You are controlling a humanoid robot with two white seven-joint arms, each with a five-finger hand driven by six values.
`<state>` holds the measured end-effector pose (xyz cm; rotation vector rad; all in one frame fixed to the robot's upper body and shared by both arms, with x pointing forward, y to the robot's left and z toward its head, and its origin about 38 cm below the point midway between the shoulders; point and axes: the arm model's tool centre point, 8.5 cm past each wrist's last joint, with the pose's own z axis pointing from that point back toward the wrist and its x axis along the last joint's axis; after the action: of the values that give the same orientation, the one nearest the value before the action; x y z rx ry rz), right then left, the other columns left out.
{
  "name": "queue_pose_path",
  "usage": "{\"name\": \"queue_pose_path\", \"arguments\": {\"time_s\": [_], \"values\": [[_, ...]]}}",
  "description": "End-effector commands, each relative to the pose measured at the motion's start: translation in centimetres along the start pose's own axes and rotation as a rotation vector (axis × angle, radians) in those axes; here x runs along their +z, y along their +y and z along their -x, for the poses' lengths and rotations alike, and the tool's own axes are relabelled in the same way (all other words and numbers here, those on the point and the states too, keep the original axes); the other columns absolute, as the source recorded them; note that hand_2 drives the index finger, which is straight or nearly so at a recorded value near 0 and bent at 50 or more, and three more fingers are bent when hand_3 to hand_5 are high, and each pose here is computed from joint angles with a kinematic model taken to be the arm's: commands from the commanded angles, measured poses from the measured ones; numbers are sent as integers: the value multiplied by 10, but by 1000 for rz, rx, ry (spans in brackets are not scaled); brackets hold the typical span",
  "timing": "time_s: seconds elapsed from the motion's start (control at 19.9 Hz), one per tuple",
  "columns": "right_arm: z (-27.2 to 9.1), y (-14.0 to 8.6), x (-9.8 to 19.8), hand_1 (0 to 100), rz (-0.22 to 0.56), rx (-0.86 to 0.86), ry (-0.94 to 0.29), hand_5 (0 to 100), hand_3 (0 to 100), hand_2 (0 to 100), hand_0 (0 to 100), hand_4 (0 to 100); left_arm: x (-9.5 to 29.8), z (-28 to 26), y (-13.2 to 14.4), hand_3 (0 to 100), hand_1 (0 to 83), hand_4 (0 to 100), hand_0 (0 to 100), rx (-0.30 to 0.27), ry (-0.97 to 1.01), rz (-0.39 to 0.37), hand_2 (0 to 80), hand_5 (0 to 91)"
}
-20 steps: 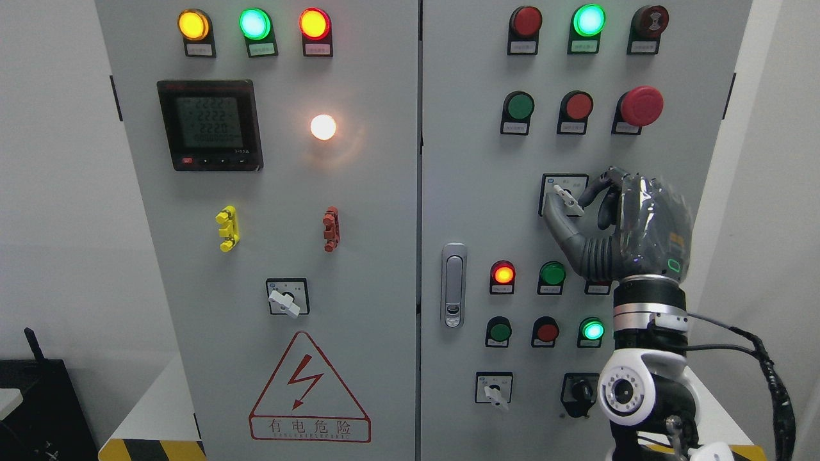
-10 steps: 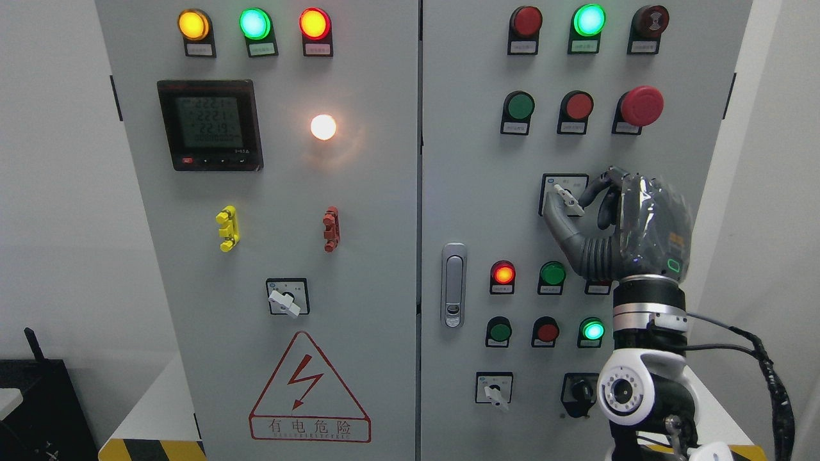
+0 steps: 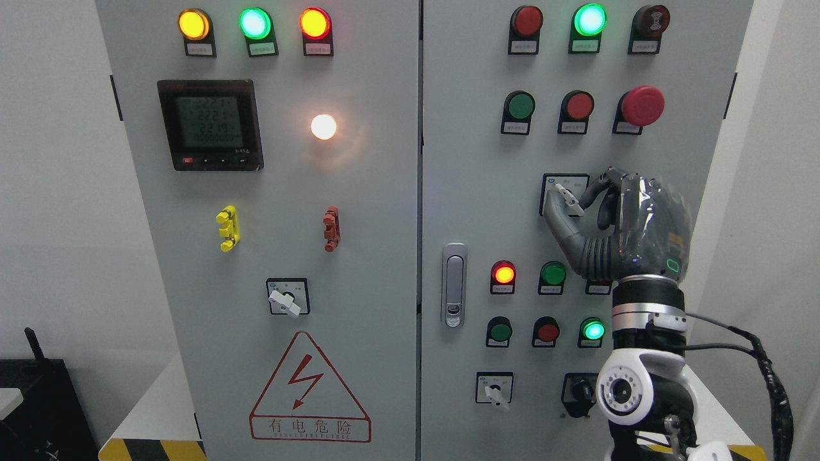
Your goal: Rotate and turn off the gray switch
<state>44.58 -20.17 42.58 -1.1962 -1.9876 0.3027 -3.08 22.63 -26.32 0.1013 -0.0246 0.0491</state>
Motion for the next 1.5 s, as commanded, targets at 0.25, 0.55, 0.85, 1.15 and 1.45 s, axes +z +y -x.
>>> {"name": "queue_pose_path", "arguments": {"time_s": [0.25, 0.55, 0.85, 1.15, 1.45], "values": [[1, 2, 0, 432, -5, -1, 2, 1000, 1000, 702, 412, 941, 1, 5, 0, 0, 389, 0, 120, -3, 14, -1, 0, 0], [0, 2, 0, 427, -8, -1, 0, 1000, 1000, 712, 420, 943, 1, 5, 0, 0, 389, 0, 120, -3, 14, 1, 0, 0], [1, 3, -1, 415, -8, -2, 1, 1000, 1000, 715, 434, 946, 1, 5, 0, 0, 389, 0, 120, -3, 14, -1, 0, 0], [-1, 2, -2, 393, -4, -3, -1, 1000, 1000, 721, 456, 948, 1, 5, 0, 0, 389, 0, 120, -3, 14, -1, 0, 0], [0, 3, -2, 376, -6, -2, 0, 1000, 1000, 726, 465, 948, 1, 5, 0, 0, 389, 0, 120, -3, 14, 1, 0, 0]]}}
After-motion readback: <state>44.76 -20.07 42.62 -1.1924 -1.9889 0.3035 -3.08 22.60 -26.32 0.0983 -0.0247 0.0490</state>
